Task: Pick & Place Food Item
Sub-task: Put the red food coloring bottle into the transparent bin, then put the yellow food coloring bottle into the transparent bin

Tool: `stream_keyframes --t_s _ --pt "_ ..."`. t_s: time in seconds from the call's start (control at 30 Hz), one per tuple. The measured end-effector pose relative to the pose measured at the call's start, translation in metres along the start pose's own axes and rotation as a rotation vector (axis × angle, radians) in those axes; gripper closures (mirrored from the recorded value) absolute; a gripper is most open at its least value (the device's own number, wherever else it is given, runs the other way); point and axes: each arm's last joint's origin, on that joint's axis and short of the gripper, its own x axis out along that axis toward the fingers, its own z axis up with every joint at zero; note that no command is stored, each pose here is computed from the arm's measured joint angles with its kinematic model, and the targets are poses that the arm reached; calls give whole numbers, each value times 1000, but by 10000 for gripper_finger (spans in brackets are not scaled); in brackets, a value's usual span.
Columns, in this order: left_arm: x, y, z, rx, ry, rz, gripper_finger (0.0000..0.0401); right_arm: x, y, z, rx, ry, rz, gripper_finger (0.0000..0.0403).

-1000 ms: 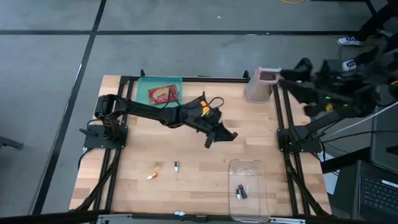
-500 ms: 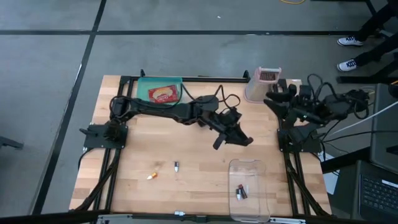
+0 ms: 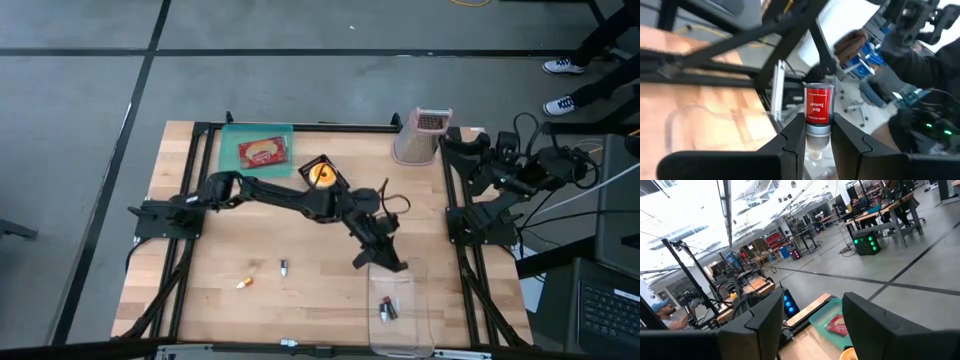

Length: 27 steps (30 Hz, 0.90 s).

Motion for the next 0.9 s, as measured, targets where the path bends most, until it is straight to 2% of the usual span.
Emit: stream_keyframes --t_s 0.13,0.27,0.43,0.77,0.9 --pt "16 5 -20 -50 52 -16 336 -1 -1 1 -15 -1 0 204" --pt "27 14 -38 -118 98 -31 318 -1 -1 1 -16 -3 2 204" --pt "29 24 -44 -182 108 -30 289 1 2 2 5 -17 10 204" --pt "10 29 -13 -180 -51 -124 210 2 5 2 7 -10 50 204" --pt "-22 20 23 -90 -130 -124 209 2 5 3 -15 -23 35 204"
